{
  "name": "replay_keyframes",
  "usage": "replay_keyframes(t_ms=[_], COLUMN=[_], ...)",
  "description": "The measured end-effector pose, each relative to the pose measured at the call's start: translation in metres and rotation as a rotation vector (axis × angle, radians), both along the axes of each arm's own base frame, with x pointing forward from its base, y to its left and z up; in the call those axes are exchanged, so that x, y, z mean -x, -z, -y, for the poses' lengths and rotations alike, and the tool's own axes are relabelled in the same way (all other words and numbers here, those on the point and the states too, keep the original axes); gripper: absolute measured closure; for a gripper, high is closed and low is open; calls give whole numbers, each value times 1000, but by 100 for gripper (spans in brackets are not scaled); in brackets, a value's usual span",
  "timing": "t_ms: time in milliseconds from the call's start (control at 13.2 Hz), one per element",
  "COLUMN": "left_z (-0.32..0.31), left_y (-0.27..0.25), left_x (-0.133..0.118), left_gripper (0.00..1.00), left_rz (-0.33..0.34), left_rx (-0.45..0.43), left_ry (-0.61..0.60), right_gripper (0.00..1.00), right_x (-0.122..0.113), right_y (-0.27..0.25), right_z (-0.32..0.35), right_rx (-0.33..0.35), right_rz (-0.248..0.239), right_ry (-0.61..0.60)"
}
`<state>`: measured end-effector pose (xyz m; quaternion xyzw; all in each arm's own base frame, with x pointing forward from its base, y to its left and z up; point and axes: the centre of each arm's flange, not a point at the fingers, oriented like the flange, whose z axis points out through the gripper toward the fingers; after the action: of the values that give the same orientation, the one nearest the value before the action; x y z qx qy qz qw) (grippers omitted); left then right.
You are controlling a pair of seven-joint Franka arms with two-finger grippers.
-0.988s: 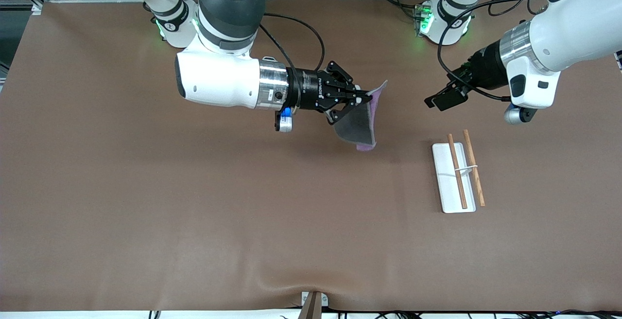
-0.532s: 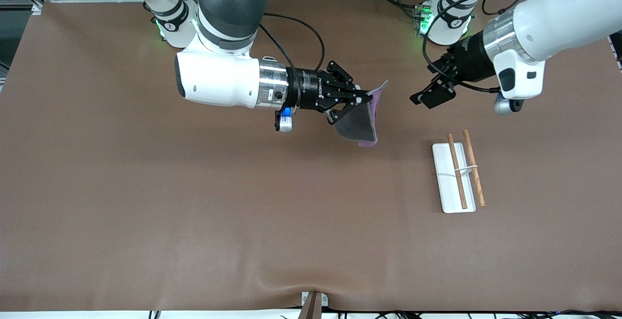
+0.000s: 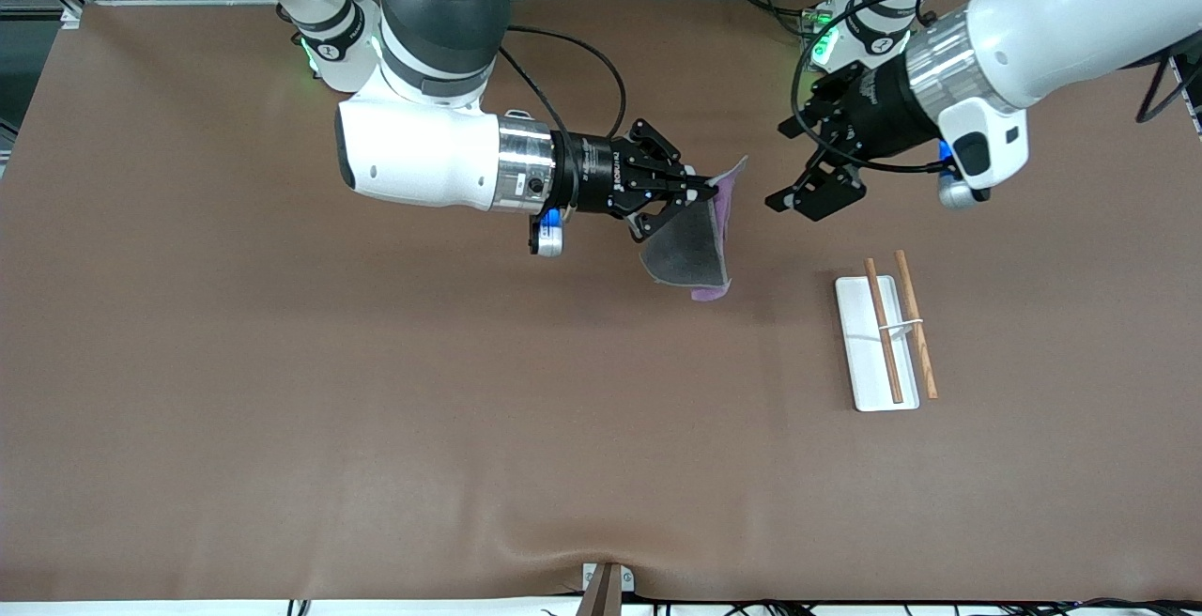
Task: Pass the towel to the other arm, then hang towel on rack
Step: 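Hold the towel up while the left gripper reaches and grasps it, then open the right gripper and withdraw it while the left gripper holds towel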
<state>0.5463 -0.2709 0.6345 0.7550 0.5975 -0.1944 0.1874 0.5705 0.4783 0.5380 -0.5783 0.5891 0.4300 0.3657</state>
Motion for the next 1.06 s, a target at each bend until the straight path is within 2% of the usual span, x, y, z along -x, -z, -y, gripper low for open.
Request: replay_keyframes(t_ms=[228,380,532,608,760,836,988,1064], left_z=[18,23,28,30,32,33,34,34], left_y=[7,11,12,11,10,10,9,9], left_x=[2,1,1,2,3,4,4,4], left_gripper=[0,5,23,24,40,41,61,74], left_rz=[-42,-59,-66,-68,-67,-66,-63,-63], left_rx=[-2,-3,-1,-1,0,1,2,2], left_ry=[-56,-82,-100,-102,-100,-99,-98,-99], right_gripper=[98,98,98,98,98,98,98,98], right_x=[-1,-1,-1,-1,-1,-1,-1,-1], right_y=[-1,-1,-2,-2,-2,-2,-2,-2], right_z=[1,2,2,2,2,2,2,2], right_rx=[-1,-1,-1,-1,-1,-1,-1,-1], right_rz=[2,3,3,3,3,3,2,2], right_ry=[3,3,3,3,3,3,1,1])
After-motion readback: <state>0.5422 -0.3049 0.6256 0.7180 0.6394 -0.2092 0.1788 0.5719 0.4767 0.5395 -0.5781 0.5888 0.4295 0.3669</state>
